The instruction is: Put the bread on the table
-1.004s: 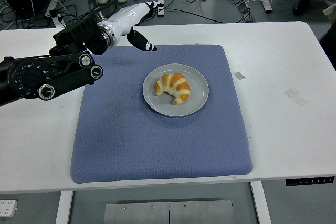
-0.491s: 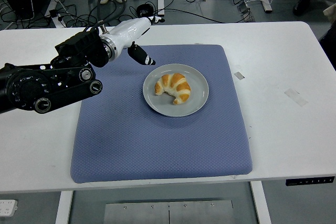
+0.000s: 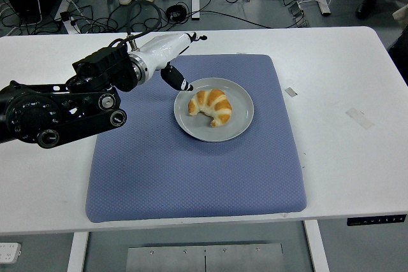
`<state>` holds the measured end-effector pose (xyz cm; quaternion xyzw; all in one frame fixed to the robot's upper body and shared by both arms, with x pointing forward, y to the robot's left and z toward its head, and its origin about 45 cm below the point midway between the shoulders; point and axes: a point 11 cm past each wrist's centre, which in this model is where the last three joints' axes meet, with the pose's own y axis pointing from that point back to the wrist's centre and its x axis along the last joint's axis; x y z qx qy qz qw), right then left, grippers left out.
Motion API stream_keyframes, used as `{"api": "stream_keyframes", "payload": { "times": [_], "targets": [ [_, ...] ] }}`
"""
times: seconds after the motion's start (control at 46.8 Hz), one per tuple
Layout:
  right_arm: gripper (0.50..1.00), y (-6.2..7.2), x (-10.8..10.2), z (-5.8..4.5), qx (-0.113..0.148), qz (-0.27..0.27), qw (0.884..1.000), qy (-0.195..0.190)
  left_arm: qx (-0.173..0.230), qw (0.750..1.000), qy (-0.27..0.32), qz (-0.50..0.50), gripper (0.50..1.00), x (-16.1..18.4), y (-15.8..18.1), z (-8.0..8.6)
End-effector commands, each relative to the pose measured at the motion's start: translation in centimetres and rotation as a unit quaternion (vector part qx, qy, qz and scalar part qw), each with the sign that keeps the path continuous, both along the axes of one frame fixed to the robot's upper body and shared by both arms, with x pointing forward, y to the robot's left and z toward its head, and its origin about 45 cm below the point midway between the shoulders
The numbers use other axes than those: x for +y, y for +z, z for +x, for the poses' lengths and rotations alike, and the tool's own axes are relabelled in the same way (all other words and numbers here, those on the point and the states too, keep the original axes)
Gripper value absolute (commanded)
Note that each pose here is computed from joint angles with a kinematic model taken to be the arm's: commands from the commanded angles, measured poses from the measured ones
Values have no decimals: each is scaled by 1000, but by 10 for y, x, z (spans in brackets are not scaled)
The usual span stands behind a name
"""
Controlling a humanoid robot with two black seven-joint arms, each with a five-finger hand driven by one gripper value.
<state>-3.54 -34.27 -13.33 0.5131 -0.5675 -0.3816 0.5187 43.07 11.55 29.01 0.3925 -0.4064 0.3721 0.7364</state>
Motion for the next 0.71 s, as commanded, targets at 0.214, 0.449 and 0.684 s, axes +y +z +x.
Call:
{"api": "stream_keyframes", "payload": {
  "times": [0.214, 0.449, 0.684],
  "targets": [
    [1000, 0, 0, 0, 0, 0, 1000, 0, 7, 1000, -13, 18, 958, -2, -10, -5],
    [1000, 0, 0, 0, 0, 0, 1000, 0, 12, 999, -24, 21, 958, -5, -12, -8],
    [1000, 0, 0, 0, 0, 0, 1000, 0, 27, 998, -45, 28, 958, -10, -23, -16]
  ]
}}
